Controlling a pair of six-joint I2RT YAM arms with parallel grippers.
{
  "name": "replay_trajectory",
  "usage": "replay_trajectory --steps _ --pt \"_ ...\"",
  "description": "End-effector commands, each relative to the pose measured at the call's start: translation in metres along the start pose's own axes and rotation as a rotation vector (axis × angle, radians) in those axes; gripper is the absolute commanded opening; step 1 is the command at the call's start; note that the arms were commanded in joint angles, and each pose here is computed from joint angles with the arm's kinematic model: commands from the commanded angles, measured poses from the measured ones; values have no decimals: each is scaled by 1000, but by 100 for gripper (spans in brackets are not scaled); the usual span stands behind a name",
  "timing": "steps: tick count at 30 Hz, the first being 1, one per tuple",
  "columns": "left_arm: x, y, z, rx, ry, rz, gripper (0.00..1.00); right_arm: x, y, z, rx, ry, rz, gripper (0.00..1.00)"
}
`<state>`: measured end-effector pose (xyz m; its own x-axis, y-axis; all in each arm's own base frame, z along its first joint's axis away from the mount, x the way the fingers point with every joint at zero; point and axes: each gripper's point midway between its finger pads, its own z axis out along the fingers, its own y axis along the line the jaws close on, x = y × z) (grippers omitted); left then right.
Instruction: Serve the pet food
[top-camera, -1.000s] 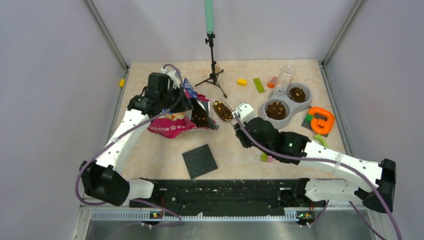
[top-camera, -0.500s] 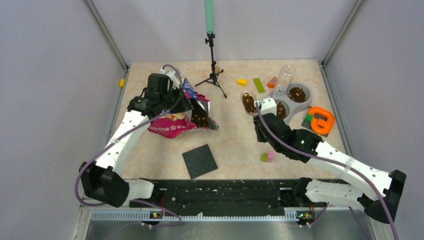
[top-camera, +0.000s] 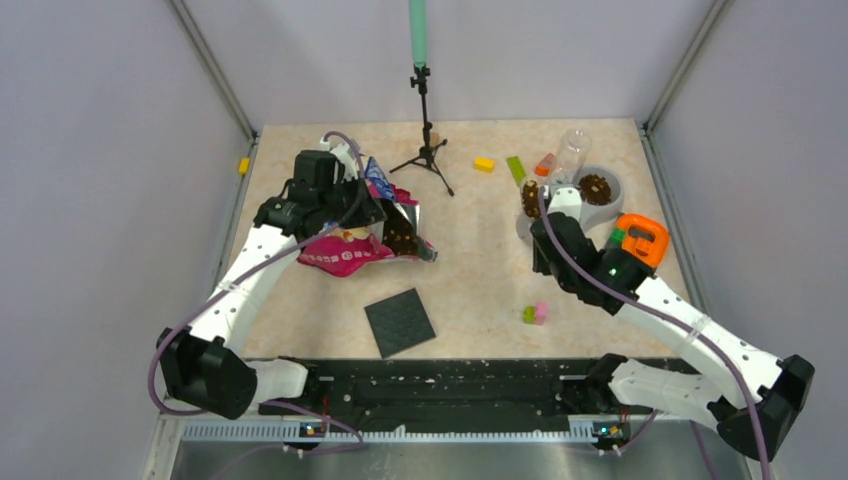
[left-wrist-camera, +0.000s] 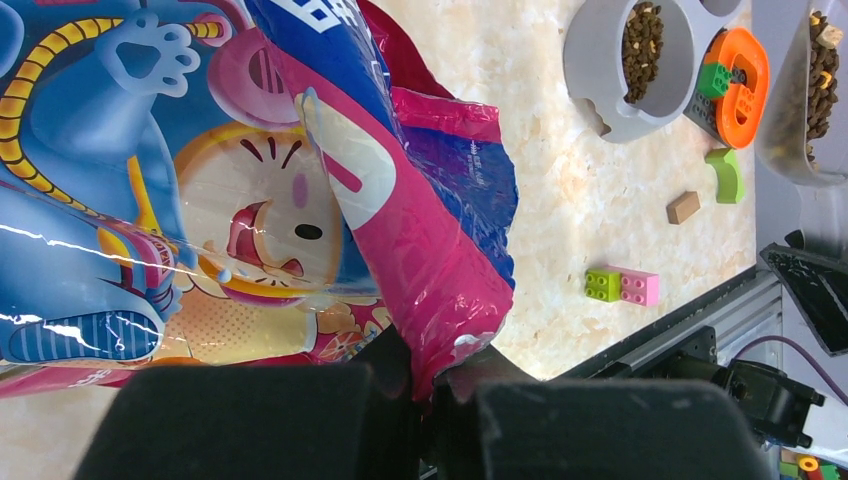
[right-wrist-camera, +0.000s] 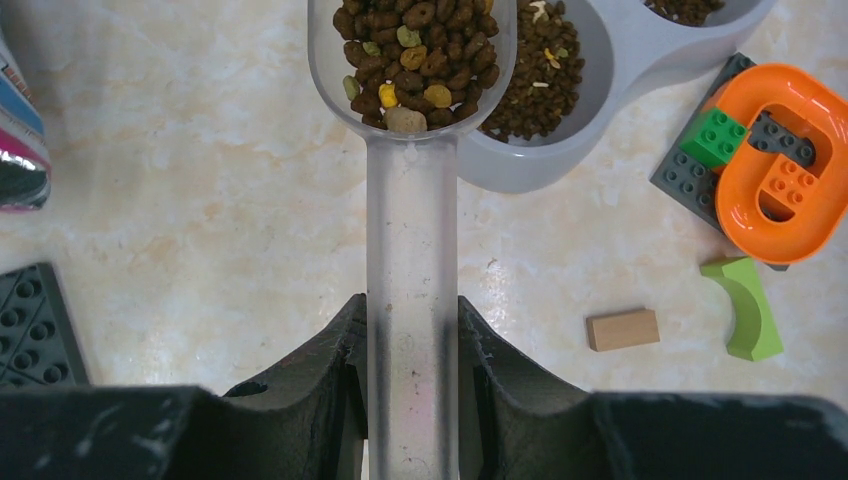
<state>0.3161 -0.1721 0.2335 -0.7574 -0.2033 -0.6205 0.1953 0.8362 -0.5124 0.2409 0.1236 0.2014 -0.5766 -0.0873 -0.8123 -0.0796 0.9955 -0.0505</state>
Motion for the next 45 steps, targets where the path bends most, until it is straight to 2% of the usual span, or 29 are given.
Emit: replay_trajectory --steps 1,6,11,18,25,33,45 --pt "-26 -18 -12 68 -115 31 0 -14 -11 1 33 -37 97 0" --pt "-25 -24 -13 95 -97 50 0 -10 -27 6 88 3 136 0" --pt "-10 -36 -15 179 -2 97 0 4 -39 9 143 58 183 0" --pt "-18 -38 -24 171 -46 138 0 19 -58 26 195 117 241 0" --pt "-18 -64 -35 309 -35 154 0 5 -90 38 222 149 311 0" --pt "-17 -57 -30 280 -64 137 0 -16 -111 70 253 171 309 0" --pt "-9 -42 -24 226 -70 120 0 -31 -134 118 218 233 421 0"
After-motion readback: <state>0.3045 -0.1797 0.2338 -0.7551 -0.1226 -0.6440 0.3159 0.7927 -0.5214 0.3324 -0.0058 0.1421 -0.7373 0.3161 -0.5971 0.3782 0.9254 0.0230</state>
